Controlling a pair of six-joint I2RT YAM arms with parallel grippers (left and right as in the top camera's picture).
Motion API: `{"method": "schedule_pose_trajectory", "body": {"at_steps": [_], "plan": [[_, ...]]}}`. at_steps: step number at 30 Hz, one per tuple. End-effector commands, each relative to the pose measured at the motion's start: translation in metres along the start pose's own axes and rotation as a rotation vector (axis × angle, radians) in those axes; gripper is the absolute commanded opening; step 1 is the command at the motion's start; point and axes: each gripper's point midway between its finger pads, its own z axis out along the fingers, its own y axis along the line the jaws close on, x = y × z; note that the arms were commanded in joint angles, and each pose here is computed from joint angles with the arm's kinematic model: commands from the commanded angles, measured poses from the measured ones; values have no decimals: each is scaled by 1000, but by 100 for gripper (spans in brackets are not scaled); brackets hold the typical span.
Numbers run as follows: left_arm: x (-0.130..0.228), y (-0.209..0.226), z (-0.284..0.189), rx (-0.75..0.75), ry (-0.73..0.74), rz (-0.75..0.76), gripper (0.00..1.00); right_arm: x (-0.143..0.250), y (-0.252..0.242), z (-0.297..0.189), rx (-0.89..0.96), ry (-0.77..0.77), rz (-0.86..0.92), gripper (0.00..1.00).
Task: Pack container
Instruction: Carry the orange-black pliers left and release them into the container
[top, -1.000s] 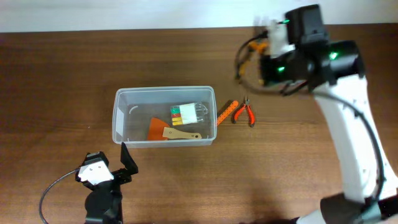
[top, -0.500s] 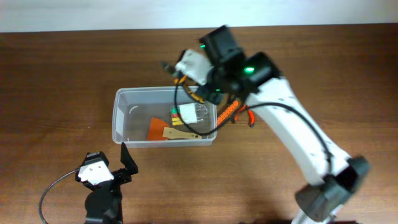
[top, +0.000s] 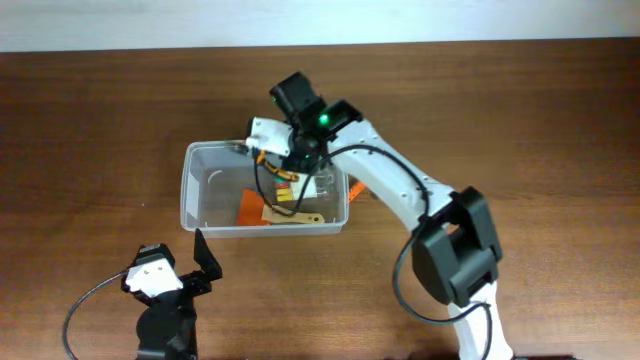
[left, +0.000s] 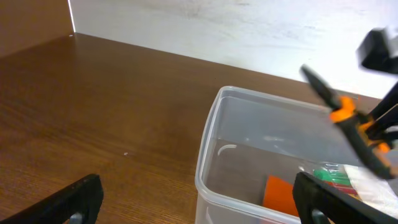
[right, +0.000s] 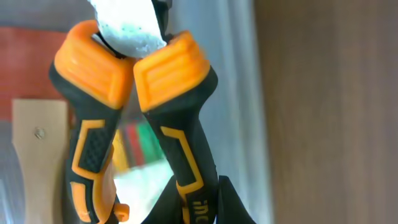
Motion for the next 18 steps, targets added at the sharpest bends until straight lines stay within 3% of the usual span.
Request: {"method": "schedule_pose_trajectory", "body": {"at_steps": [1, 2, 7, 10, 11, 15, 18], "plan": [[1, 0, 0, 1, 1, 10, 99, -19, 19, 9, -40, -42, -37, 41], [1, 0, 0, 1, 1, 10, 99, -19, 17, 9, -26, -34, -25, 99], [1, 0, 0, 1, 1, 10, 99, 2, -34, -26, 252, 106, 322, 99], [1, 0, 0, 1, 1, 10, 99, 20, -58, -82, 394, 160, 523, 100], [1, 0, 0, 1, 1, 10, 99, 36, -65, -124, 428, 184, 657, 99], [1, 0, 0, 1, 1, 10, 99, 78, -68, -173, 425, 231, 843, 99], [1, 0, 0, 1, 1, 10, 99, 118, -64, -184, 353, 255, 1092, 99]]}}
